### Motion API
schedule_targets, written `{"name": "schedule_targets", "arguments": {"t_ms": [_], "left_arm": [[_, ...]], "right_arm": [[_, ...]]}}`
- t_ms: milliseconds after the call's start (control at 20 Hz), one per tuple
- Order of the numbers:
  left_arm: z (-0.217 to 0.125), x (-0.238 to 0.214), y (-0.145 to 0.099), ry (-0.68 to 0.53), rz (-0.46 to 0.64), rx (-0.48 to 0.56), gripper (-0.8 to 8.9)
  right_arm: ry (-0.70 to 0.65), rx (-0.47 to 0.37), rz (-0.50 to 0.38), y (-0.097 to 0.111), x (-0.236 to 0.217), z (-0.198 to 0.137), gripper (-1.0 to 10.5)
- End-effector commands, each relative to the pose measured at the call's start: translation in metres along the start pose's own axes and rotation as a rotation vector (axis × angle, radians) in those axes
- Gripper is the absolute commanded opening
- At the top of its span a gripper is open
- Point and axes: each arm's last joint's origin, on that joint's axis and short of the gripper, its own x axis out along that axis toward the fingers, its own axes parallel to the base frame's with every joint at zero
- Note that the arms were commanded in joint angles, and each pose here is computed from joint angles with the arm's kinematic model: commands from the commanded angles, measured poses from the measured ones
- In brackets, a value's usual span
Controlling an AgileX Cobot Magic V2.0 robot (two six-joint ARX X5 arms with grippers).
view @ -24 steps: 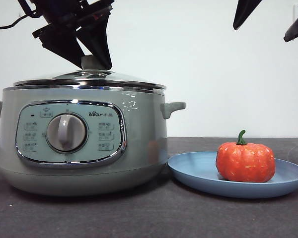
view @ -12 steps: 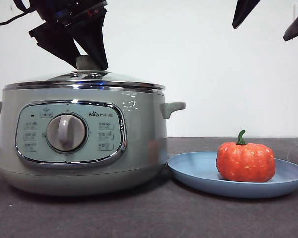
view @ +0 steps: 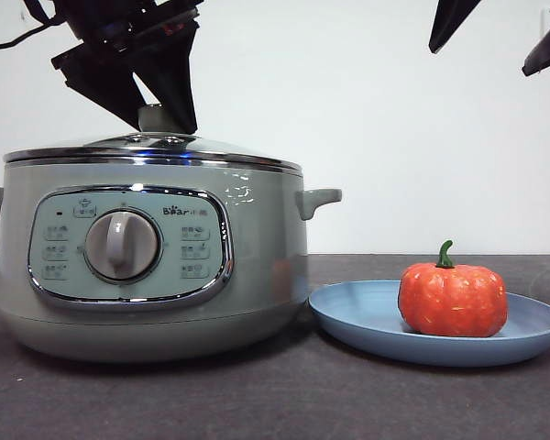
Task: Take the pumpkin out from the steamer,put the pumpkin in the blue plate,close the lid
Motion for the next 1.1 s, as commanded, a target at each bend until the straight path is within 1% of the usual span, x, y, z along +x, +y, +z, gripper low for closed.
{"name": "schedule_targets", "arguments": {"t_ms": [50,250,400,450,600,650,750,850,950,1050,1100], "left_arm": [[-0.007,0.009,0.003,0.053,0.011,0.0,5.03],[-0.008,-0.005,0.002,0.037,0.013,-0.042,5.02],[-0.015,-0.03,0.001,0.047,0.013,-0.045,4.94],[-0.018,-0.039,0.0,0.049,0.013,-0.044,4.28],[-0.029,-0.07,-0.002,0.041,0.013,-0.039,0.69],[-0.033,-0.08,-0.003,0.035,0.013,-0.034,-0.24],[-0.039,-0.098,-0.004,0.011,0.015,-0.01,-0.09],[-0.042,-0.116,-0.005,-0.061,0.025,-0.005,-0.09],[-0.045,-0.134,-0.006,-0.175,0.033,-0.001,-0.09],[-0.056,-0.147,-0.007,-0.3,0.054,-0.005,-0.09],[-0.065,-0.149,-0.007,-0.347,0.086,-0.013,-0.09]], "right_arm": [[-0.004,0.009,-0.001,0.0,0.001,-0.001,5.9],[-0.004,0.008,-0.001,0.0,0.001,-0.001,5.9],[0.019,0.003,-0.003,0.0,0.001,-0.003,5.9],[0.039,0.0,-0.001,0.0,0.001,-0.005,5.3],[0.124,-0.034,-0.006,-0.001,0.0,-0.013,2.0],[0.155,-0.043,-0.008,-0.002,0.0,-0.016,1.1],[0.21,-0.066,-0.011,-0.002,-0.001,-0.021,0.0],[0.216,-0.092,-0.009,-0.003,-0.004,-0.022,-0.1],[0.151,-0.101,0.002,-0.002,-0.011,-0.018,-0.1],[0.02,-0.101,0.026,0.001,-0.023,-0.015,-0.1],[-0.06,-0.1,0.043,0.003,-0.029,-0.016,-0.1]]}}
